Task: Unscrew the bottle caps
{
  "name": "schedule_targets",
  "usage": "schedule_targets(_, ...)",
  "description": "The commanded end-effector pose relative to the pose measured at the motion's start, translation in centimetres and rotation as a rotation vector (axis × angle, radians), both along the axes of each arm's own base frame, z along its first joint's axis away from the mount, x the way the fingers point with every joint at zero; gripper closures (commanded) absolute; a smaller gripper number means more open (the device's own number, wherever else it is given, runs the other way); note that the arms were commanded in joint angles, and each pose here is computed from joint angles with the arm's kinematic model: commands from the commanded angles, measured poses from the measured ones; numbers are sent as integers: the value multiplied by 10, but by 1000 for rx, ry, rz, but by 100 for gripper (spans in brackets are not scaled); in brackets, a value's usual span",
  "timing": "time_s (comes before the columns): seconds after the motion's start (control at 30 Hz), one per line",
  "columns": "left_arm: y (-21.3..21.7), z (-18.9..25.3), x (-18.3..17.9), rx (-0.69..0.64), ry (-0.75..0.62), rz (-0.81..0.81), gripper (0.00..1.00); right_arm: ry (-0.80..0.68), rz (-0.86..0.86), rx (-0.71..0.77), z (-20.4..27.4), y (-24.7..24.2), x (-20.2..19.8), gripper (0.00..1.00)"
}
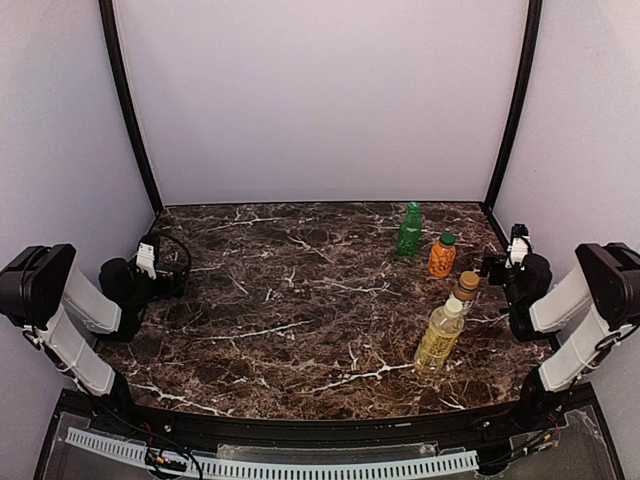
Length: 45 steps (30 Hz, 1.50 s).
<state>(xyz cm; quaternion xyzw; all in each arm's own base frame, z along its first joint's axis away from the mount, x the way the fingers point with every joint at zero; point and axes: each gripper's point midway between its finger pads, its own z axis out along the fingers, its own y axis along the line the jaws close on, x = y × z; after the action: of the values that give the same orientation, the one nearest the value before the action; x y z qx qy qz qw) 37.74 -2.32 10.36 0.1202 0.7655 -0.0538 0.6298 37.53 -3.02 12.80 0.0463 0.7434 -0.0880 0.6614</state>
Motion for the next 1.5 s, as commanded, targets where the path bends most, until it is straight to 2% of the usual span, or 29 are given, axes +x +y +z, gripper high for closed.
schedule_targets(0.0,-2,3,0,-3,-7,-6,0,-50,32,16,14,5,-1,1)
schedule_targets(0.1,-2,3,0,-3,-8,-7,0,-52,19,7,24,3,-5,1)
schedule_targets(0.2,-2,3,0,-4,-8,-6,0,23,-62,105,64,-18,4,1)
schedule_targets(0.27,8,7,3,-16,0,59,0,53,-43,125,95,-15,5,1)
schedule_targets(0.3,23,18,13,-18,-11,141,0,82,-32,133,101,-13,5,1)
schedule_targets(0.37,43,10,28,-35,182,251,0,144,-2,133,110,-7,4,1)
schedule_targets(0.43,51,44,51,33,202,262,0,215,43,163,117,2,1,1)
schedule_targets(0.53,38,71,63,124,236,143,0,315,150,268,137,28,-6,1)
schedule_targets(0.6,16,82,58,119,299,9,0,386,250,319,153,60,-13,1)
schedule_targets(0.63,6,84,50,99,356,-42,0,433,297,317,158,79,-19,3)
schedule_targets(0.67,-1,99,47,98,347,-68,0,472,338,304,166,97,-25,4)
schedule_targets(0.7,-9,94,35,80,404,-109,0,515,377,286,173,117,-33,5)
schedule_targets(0.83,-45,120,-3,103,425,-275,6,714,444,209,185,181,-80,7)
schedule_targets(0.97,-101,147,-55,236,410,-493,7,949,331,166,152,193,-124,9)
schedule_targets(1.1,-126,165,-85,273,417,-602,8,993,238,131,137,194,-171,9)
schedule_targets(1.2,-134,177,-93,271,414,-631,8,1024,247,149,126,206,-192,6)
schedule_targets(1.33,-143,179,-95,277,419,-640,9,1090,210,54,107,213,-208,2)
schedule_targets(1.47,-145,180,-96,264,424,-643,10,1042,163,98,109,199,-211,1)
